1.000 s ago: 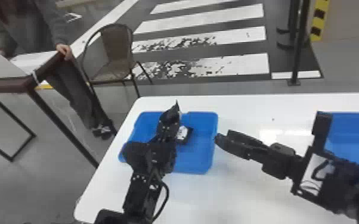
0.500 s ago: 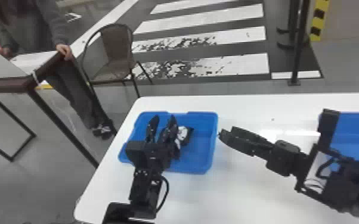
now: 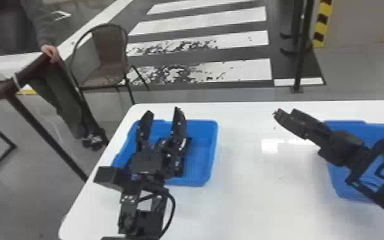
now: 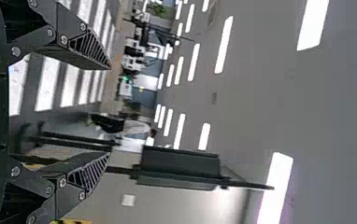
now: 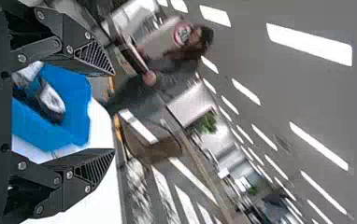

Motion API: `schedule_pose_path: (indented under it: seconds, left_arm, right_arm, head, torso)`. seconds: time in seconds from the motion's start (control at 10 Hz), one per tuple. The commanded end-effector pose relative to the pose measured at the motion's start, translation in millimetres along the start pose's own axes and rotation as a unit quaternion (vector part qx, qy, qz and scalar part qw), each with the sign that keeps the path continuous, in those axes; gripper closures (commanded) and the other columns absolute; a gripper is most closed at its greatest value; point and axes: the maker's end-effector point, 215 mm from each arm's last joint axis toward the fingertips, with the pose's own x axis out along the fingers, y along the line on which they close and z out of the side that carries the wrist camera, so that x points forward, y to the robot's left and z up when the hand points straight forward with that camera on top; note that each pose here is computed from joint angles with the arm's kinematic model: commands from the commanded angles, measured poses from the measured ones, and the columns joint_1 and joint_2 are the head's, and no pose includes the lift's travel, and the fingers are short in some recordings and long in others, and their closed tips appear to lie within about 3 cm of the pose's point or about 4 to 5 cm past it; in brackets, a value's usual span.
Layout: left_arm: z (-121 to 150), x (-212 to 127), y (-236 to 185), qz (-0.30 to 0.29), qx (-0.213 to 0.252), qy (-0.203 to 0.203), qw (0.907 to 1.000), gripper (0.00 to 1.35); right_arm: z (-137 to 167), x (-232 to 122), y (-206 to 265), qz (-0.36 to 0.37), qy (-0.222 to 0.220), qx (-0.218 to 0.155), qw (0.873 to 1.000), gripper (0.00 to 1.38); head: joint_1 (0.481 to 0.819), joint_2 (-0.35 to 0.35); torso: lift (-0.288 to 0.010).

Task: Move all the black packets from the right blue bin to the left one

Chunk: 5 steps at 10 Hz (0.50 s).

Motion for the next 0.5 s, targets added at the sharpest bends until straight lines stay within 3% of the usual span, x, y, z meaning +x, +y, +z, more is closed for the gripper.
schedule_pose_path:
  seconds: [0.0, 0.1, 0.3, 0.4]
  left_arm:
    - [34.2, -13.8, -21.6, -0.004, -0.048, -0.039, 0.9981, 0.42]
    - [36.7, -22.6, -31.3, -0.004, -0.082, -0.028, 0.9962, 0.42]
    - [40.4, -35.1, -34.1, -0.004, -0.090, -0.012, 0.9958, 0.42]
    - [42.1, -43.6, -30.6, 0.002, -0.090, -0.010, 0.9959, 0.42]
  right_arm:
    - [58.3, -51.3, -52.5, -0.104, -0.037, -0.090, 0.990, 0.50]
    - [78.7, -79.4, -84.6, -0.161, -0.045, -0.121, 0.978, 0.51]
    - [102.6, -134.9, -138.2, -0.262, -0.036, -0.176, 0.948, 0.50]
    - [100.7, -157.2, -156.6, -0.299, -0.017, -0.187, 0.936, 0.49]
  head:
    - [0.691, 0.209]
    - [0.681, 0.142]
    - [0.679, 0.035]
    - [0.687, -0.023]
  torso:
    - [-0.140]
    - [-0.140]
    - [-0.140]
    - [-0.140]
